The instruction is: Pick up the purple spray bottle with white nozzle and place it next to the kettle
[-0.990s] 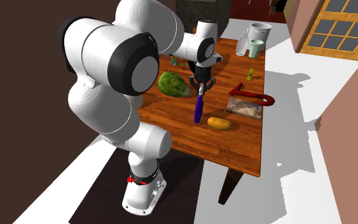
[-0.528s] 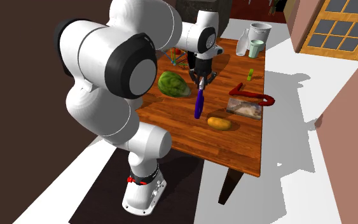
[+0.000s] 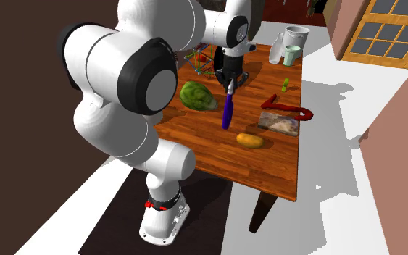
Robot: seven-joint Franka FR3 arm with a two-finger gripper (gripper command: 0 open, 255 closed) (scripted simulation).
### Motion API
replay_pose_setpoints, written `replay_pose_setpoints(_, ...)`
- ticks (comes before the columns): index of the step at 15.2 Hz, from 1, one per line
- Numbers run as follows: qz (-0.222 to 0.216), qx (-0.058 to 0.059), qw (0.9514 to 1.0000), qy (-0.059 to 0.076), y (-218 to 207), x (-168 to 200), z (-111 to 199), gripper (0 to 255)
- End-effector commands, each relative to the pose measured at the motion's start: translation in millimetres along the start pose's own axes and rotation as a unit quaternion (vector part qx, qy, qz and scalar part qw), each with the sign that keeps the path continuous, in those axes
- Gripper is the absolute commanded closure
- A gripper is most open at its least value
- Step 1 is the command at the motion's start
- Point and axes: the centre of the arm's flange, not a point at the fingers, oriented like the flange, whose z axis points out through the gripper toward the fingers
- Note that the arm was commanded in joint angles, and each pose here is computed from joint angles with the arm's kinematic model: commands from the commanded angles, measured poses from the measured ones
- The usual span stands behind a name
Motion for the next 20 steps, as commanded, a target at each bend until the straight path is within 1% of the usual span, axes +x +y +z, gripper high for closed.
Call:
replay_pose_setpoints(1,0.000,0.000,1.0000,0.000,0.1,0.8,-11.2,255)
replay_pose_setpoints(20,0.000,0.000,1.0000,0.000,0.4,4.7,-111.4,255)
